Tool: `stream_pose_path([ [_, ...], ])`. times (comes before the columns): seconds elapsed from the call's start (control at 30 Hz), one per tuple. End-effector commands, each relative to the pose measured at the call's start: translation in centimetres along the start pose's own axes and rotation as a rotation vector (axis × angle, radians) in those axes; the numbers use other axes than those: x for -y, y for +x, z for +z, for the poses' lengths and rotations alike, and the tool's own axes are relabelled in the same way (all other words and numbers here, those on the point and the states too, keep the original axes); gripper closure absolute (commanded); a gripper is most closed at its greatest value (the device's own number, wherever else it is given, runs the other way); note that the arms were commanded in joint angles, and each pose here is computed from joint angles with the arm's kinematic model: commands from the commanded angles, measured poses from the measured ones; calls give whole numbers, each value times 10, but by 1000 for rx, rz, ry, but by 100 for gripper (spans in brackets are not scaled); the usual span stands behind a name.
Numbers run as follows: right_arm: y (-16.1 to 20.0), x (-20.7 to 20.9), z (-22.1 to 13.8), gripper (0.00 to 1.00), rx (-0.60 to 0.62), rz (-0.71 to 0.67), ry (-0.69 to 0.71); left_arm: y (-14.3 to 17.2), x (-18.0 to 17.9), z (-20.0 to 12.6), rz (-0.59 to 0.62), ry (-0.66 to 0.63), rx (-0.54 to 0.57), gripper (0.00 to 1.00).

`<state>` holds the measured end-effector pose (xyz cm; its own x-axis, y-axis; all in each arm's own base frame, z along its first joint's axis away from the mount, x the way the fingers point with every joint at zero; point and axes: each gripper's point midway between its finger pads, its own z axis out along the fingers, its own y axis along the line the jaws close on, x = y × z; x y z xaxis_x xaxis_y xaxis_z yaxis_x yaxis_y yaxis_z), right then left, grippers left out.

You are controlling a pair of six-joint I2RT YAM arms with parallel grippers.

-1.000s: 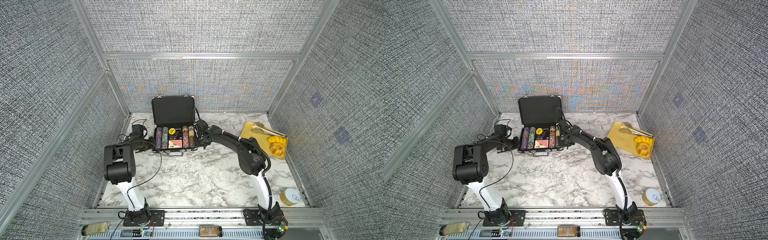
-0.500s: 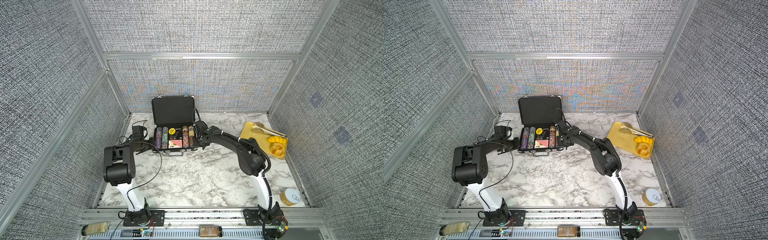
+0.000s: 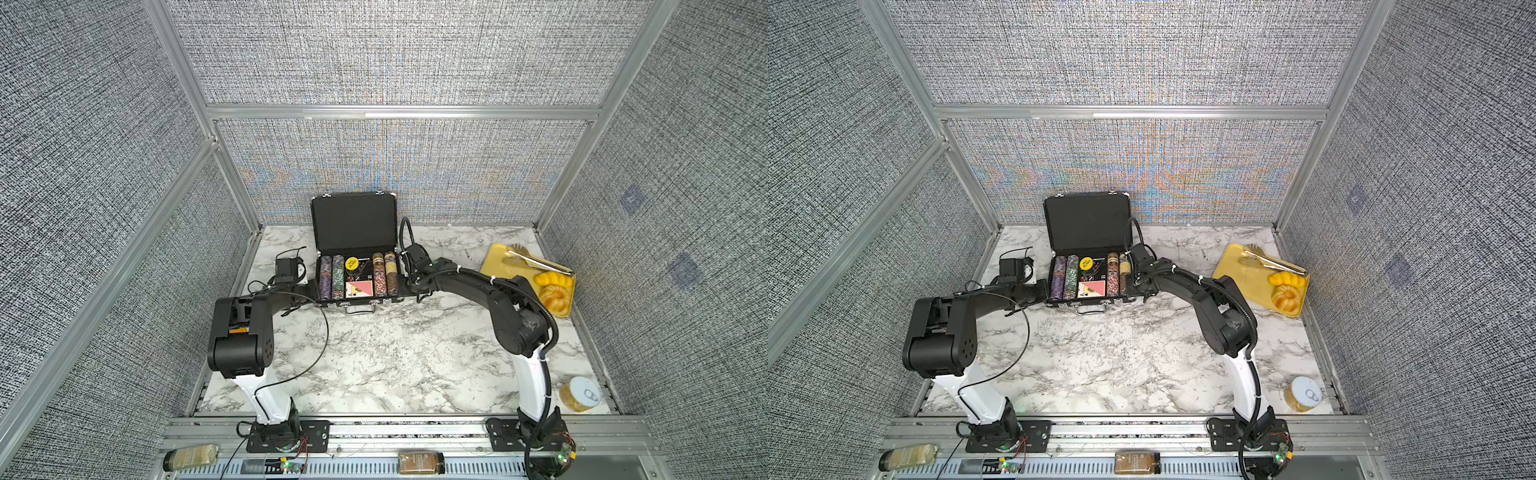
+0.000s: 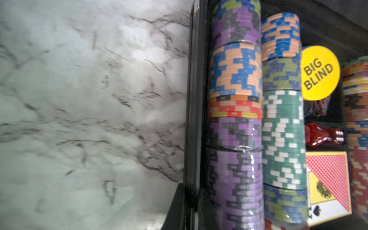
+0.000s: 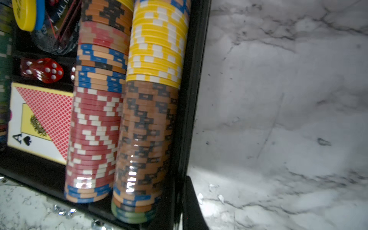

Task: Close the poker set cases
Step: Move the poker set case to the center of the board.

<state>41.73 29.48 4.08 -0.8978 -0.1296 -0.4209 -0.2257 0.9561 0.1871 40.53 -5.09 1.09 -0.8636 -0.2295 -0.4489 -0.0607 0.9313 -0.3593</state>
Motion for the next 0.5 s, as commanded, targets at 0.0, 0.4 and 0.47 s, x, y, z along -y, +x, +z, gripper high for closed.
stream_pose_path([
  [0.0, 67, 49, -6, 100, -240, -88, 174, 124, -3, -9, -166, -50, -443, 100],
  [0.4, 130, 80, -35, 100, -312, -67, 191, 189, 13, -29, -174, -88, -537, 100],
  [0.47, 141, 83, -39, 100, -325, -59, 192, 201, 14, -34, -184, -99, -556, 100],
])
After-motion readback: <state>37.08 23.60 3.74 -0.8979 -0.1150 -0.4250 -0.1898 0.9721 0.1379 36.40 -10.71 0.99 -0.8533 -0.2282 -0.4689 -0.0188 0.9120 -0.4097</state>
